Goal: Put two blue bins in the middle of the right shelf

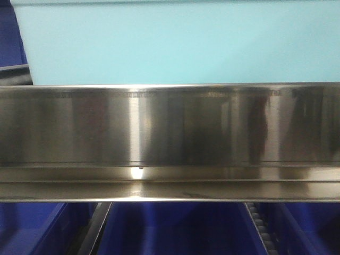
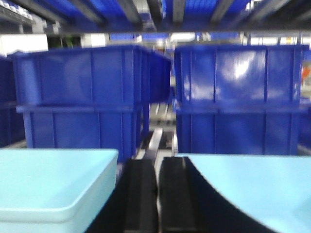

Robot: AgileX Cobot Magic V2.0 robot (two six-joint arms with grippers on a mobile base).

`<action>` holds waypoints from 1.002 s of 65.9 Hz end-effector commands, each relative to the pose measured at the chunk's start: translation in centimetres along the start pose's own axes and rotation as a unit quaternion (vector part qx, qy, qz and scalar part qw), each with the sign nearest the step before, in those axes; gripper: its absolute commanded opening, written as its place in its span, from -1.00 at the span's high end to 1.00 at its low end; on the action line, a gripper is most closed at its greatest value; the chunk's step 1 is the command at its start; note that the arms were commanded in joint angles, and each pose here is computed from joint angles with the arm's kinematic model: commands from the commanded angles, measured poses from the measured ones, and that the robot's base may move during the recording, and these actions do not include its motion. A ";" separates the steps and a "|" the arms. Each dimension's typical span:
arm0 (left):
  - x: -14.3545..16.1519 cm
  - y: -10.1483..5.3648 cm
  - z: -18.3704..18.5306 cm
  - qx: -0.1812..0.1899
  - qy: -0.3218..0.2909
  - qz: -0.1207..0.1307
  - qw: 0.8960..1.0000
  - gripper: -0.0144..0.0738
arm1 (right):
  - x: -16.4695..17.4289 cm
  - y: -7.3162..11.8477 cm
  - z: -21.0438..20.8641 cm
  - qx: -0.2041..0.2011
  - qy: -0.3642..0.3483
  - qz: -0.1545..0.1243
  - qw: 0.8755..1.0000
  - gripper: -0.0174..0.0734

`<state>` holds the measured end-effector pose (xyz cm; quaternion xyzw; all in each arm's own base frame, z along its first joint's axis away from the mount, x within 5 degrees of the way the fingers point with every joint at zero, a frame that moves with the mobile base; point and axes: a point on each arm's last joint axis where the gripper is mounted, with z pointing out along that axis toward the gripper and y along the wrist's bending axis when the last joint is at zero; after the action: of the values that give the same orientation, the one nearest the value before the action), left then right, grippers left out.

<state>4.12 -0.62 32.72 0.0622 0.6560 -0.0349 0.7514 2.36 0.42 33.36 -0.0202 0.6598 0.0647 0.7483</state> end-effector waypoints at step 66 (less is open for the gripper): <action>-7.7 -8.8 14.8 0.252 0.256 0.008 0.933 -0.46 | -7.5 4.9 14.9 -0.142 0.236 -0.040 0.960 -0.64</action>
<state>15.64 -10.70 41.38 0.2599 0.7846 -0.1654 0.5381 14.07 5.30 42.57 -0.1451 0.7897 0.1162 0.5846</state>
